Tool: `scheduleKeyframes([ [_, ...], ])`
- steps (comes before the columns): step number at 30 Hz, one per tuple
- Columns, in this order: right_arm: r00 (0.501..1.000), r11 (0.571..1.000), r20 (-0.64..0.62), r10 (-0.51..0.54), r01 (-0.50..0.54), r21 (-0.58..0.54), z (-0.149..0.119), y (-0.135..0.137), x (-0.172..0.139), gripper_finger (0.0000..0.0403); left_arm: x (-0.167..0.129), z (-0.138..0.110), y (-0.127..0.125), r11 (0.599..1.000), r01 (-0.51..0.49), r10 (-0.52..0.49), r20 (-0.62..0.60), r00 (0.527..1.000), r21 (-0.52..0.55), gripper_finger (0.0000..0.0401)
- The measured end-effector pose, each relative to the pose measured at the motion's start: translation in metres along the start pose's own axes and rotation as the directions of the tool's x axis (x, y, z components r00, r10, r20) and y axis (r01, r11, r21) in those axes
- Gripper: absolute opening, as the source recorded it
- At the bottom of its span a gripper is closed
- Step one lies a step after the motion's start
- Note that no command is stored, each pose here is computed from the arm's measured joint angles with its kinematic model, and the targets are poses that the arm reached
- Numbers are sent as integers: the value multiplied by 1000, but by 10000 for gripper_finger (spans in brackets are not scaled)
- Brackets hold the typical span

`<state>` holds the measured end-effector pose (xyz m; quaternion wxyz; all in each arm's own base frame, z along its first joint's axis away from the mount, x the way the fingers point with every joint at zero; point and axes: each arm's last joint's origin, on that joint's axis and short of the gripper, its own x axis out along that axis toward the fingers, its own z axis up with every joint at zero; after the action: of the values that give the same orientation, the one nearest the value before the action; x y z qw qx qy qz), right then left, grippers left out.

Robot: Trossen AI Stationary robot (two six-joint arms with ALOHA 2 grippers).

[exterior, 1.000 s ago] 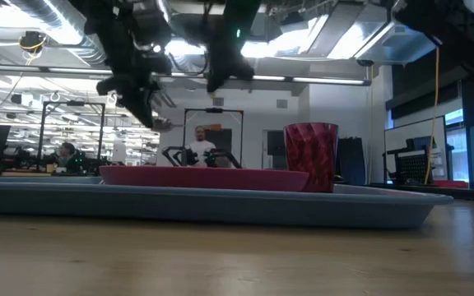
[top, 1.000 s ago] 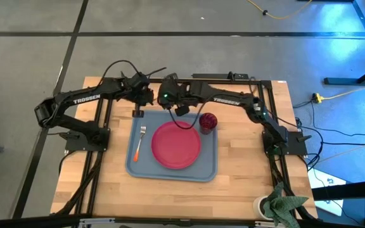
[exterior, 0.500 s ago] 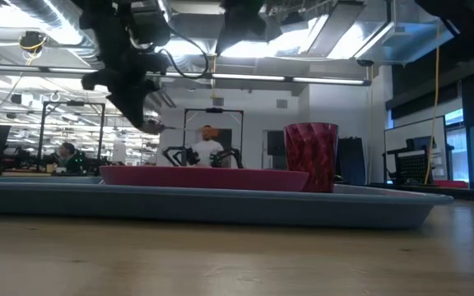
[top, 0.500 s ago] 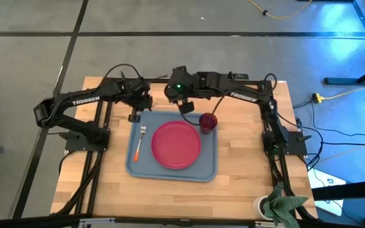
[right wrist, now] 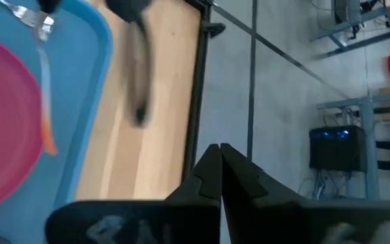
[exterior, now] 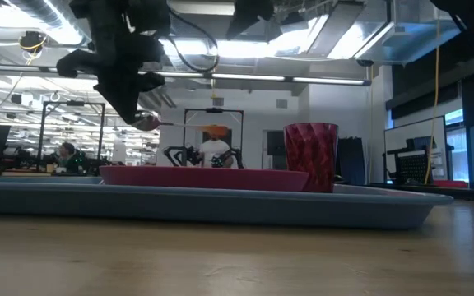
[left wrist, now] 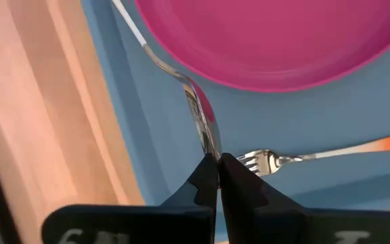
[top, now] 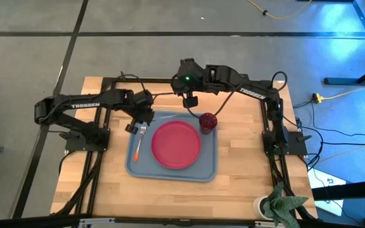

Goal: Pick and place plate/cup/fork/spoon on tray
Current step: Put the orange spoon on the blue serving tray to the left of the red plate

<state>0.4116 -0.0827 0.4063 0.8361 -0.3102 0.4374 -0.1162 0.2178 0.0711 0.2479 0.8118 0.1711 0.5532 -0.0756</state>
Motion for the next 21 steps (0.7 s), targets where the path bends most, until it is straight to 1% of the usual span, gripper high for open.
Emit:
scheduleKeyframes([
  [6,1000,1000,-31,-4,4,8,-7,-6,3,0,1,11,-14,991,-35,39,-28,999,133,0],
  [13,999,1000,-30,-13,13,17,-10,-11,-3,0,1,23,-34,956,-26,31,-12,999,292,0],
  [17,999,998,-29,-14,15,54,-11,-12,-7,0,0,29,-44,937,-84,100,-30,994,340,0],
  [21,999,996,-31,-12,15,86,-12,-13,-12,0,-1,37,-60,918,-67,76,-7,997,392,0],
])
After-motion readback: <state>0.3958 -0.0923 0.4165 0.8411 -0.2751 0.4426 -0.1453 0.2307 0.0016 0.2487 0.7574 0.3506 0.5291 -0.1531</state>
